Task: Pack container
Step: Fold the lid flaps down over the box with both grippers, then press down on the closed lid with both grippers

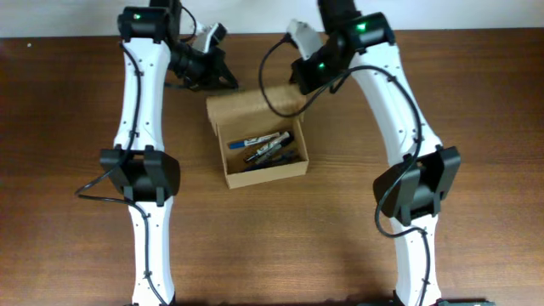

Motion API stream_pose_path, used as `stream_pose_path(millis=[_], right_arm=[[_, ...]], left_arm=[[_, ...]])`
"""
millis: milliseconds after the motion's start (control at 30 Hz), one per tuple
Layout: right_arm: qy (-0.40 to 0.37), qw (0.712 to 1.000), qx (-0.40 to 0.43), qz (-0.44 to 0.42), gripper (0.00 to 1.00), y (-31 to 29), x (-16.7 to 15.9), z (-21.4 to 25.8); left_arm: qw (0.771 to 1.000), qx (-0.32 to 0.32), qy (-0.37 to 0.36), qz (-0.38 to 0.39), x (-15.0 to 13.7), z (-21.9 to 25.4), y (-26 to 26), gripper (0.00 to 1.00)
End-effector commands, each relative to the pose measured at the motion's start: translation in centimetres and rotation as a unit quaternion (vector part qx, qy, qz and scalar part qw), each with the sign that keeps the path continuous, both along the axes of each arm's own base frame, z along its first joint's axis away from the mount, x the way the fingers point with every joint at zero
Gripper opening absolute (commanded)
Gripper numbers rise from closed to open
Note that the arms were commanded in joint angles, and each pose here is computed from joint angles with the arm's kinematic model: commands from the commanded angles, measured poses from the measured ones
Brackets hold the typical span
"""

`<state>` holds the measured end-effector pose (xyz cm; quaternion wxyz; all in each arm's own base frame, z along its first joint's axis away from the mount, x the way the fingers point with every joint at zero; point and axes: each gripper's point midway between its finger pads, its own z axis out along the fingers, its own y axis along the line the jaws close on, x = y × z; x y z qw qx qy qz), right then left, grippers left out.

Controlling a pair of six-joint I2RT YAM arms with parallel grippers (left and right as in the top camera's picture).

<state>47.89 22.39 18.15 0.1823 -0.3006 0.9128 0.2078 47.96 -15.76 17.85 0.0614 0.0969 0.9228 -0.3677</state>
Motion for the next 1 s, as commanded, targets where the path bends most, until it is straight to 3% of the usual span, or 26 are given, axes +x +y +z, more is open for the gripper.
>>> stream_pose_path(millis=[0, 233, 633, 800, 967], right_arm=[[-0.033, 0.999, -0.010, 0.021, 0.04, 0.6, -1.0, 2.9], [-0.034, 0.999, -0.014, 0.033, 0.04, 0.4, -3.1, 5.0], [-0.073, 0.997, -0.030, 0.023, 0.04, -1.6, -5.5, 9.4], [-0.076, 0.996, -0.035, 0.009, 0.04, -3.3, -6.8, 9.7], [-0.065, 0.997, -0.030, -0.033, 0.04, -6.2, -8.2, 8.6]], left_arm=[[0.999, 0.023, -0.030, -0.022, 0.1, 0.0, 0.2, 0.02], [0.998, 0.017, -0.059, -0.027, -0.3, 2.5, 0.1, 0.02], [0.987, 0.096, -0.128, -0.013, -2.3, 7.9, 1.5, 0.02], [0.977, 0.160, -0.139, 0.002, -4.7, 9.8, 3.8, 0.02], [0.977, 0.184, -0.102, -0.022, -9.9, 9.4, 5.3, 0.02]])
